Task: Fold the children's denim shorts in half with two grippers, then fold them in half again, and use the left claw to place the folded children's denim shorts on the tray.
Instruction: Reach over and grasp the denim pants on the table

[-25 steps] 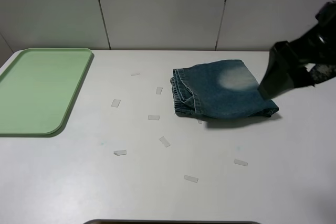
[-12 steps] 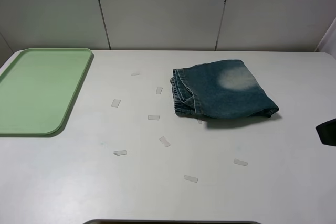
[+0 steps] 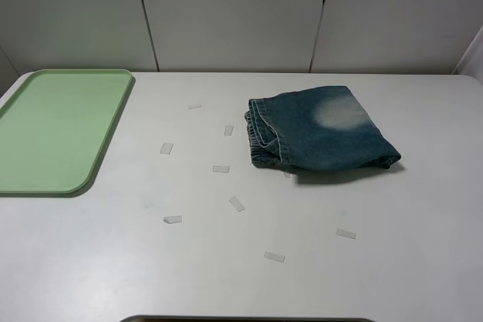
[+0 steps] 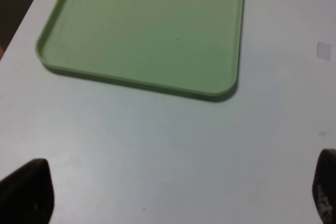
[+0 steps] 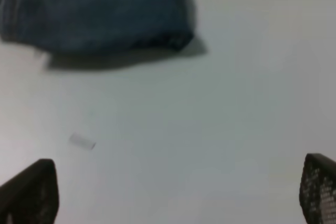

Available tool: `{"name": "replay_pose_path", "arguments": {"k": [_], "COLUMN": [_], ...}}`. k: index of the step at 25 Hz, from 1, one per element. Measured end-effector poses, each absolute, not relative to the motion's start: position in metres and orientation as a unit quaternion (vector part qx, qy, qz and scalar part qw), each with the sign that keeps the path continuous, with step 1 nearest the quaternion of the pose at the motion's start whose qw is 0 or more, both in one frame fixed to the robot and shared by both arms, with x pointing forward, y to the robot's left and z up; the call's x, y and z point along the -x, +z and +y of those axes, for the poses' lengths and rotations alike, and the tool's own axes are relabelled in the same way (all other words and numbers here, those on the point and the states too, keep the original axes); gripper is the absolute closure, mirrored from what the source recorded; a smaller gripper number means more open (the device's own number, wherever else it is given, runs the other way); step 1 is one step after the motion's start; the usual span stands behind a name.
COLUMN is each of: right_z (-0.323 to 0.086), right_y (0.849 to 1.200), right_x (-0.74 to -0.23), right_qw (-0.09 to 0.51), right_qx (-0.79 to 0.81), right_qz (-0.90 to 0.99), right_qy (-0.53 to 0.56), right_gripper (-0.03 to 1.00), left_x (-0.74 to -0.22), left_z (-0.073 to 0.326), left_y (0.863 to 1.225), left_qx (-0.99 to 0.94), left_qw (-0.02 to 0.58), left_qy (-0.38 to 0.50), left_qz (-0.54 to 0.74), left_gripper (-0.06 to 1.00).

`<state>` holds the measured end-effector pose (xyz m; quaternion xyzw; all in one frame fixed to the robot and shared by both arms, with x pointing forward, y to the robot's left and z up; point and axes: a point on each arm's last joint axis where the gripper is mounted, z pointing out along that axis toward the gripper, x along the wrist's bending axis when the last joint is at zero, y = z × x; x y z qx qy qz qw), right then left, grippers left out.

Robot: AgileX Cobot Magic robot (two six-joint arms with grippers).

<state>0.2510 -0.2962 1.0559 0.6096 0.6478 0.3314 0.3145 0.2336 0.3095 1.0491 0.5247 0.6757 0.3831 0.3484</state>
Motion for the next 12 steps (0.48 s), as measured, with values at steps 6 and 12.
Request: {"name": "replay_pose_path", "arguments": {"k": [6,12], "right_z": [-0.297,-0.297], "right_y": [1.053,1.053], "right_x": [-0.235,-0.235], "right_qw": [0.38,0.381], "right_qx": [-0.593,-0.593], "right_qz": [0.605,0.605], "right_qy": [0.371,0.372], "right_gripper": [0.28,0.28], "left_x": [-0.234,-0.234], "left_z": [0.31,0.31], "left_y": [1.049,1.049], "left_qx": [-0.525,-0.525], "left_qw": [0.348,0.348], "left_qy": [0.383,0.383], "left_qz": [0.676,0.676], "left_gripper": [-0.04,-0.04]}}
